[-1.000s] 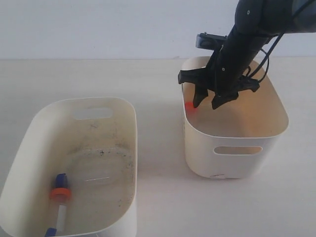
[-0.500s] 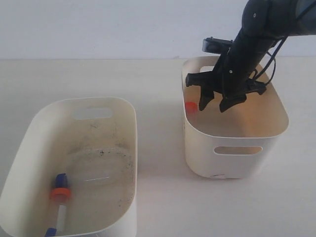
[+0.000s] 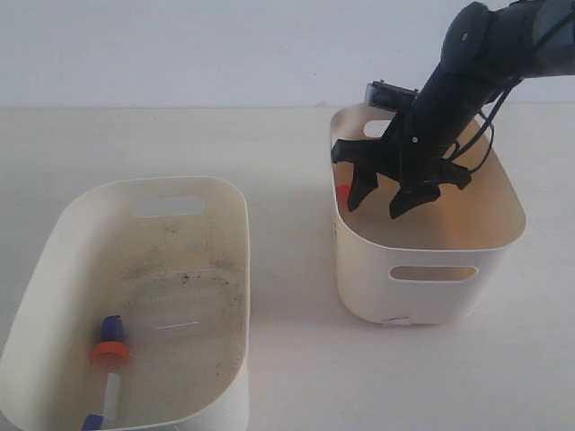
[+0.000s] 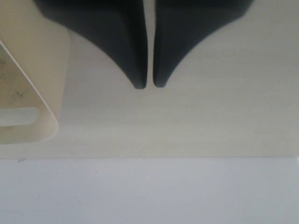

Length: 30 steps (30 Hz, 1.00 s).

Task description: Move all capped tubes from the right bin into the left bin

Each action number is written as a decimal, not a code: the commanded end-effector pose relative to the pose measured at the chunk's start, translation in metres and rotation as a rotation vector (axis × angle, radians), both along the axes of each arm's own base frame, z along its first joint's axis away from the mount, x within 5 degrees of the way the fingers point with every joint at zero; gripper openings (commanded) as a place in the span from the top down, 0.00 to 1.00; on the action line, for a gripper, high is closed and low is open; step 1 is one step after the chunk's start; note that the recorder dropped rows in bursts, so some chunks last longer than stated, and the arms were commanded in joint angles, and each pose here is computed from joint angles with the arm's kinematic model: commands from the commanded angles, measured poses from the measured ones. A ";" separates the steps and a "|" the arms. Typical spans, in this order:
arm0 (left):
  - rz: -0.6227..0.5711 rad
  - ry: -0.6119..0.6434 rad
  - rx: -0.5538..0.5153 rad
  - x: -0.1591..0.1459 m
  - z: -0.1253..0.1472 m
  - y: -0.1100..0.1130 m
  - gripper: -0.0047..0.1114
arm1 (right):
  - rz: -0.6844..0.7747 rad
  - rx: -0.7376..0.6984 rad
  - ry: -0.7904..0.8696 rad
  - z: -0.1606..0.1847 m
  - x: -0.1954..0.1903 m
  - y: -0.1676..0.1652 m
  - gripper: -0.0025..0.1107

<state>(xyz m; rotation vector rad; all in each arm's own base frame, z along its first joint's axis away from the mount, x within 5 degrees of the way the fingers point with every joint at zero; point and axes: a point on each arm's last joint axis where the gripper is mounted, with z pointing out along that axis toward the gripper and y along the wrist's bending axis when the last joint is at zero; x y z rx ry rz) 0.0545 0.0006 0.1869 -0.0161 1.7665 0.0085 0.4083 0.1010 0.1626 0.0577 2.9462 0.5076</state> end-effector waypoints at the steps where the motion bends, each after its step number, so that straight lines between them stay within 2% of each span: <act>1: 0.004 -0.007 -0.007 0.000 0.001 0.000 0.92 | 0.012 -0.011 0.001 -0.004 0.001 -0.003 0.45; 8: 0.004 -0.007 -0.007 0.000 0.001 0.000 0.92 | 0.018 -0.011 -0.006 -0.004 0.001 -0.003 0.44; 13: 0.004 -0.007 -0.007 0.000 0.001 0.000 0.92 | 0.017 -0.011 -0.008 -0.004 0.001 -0.003 0.28; 30: 0.004 -0.004 -0.007 0.000 0.001 0.000 0.92 | 0.057 -0.098 -0.070 -0.005 0.001 0.013 0.28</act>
